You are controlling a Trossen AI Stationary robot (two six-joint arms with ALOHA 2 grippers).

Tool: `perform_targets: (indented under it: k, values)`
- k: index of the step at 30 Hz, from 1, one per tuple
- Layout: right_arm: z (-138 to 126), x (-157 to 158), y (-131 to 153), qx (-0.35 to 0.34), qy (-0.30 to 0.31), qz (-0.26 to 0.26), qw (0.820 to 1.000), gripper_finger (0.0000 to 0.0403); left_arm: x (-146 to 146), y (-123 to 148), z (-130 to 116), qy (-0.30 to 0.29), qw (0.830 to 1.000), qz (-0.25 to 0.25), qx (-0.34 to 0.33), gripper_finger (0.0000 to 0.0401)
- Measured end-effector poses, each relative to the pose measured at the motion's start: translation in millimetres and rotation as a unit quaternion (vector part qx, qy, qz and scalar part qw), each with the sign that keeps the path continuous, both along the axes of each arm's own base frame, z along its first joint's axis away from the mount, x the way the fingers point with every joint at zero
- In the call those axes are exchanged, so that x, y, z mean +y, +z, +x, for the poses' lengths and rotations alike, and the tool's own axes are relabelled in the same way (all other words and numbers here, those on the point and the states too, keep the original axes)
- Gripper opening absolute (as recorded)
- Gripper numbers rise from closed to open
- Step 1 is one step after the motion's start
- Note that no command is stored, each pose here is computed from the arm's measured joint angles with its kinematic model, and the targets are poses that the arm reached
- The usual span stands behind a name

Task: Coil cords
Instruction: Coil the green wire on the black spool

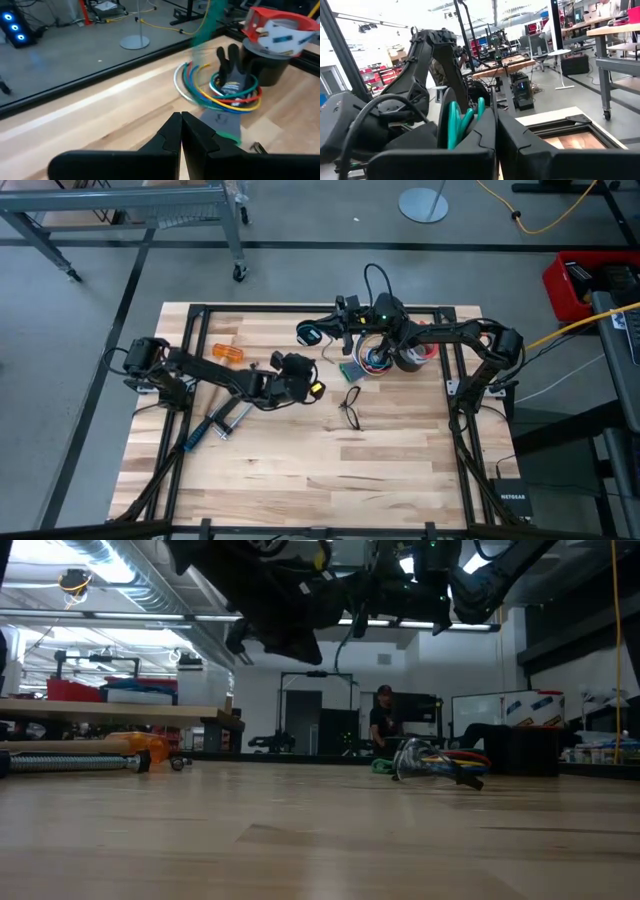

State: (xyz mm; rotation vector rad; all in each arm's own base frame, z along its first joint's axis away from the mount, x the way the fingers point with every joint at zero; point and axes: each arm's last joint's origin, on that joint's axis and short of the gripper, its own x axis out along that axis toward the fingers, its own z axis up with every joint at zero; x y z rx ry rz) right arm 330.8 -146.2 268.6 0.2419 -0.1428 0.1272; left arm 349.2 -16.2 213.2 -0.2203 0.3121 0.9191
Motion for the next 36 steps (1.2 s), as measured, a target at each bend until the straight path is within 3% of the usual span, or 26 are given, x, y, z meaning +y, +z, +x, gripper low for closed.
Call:
perform_targets:
  k: [5, 12, 21, 29, 36]
  values:
    - [-1.8, -2.7, -0.2, 0.002, 0.012, -0.003, 1.000, 0.0003, 12.7, -0.8, 1.2, -0.011, 1.000, -0.001, 0.020, 0.0004]
    - [-10.0, -18.7, -0.6, 0.004, 0.001, -0.003, 1.000, 0.0003, 39.1, -3.8, 5.0, -0.083, 0.992, -0.089, 0.017, 0.0004]
    - [-26.6, -44.1, -0.9, 0.012, 0.015, 0.003, 1.000, 0.0003, 73.5, 5.6, 5.9, -0.075, 0.996, -0.034, 0.017, 0.0004]
    - [-43.3, -60.4, 5.1, 0.011, 0.013, -0.004, 1.000, 0.0003, 106.5, 10.3, -0.5, -0.046, 0.997, -0.061, -0.019, 0.0004]
    - [-61.0, -66.1, 23.0, -0.007, 0.011, -0.026, 1.000, 0.0003, 127.1, 23.3, -0.5, -0.040, 0.997, -0.010, -0.060, 0.0004]
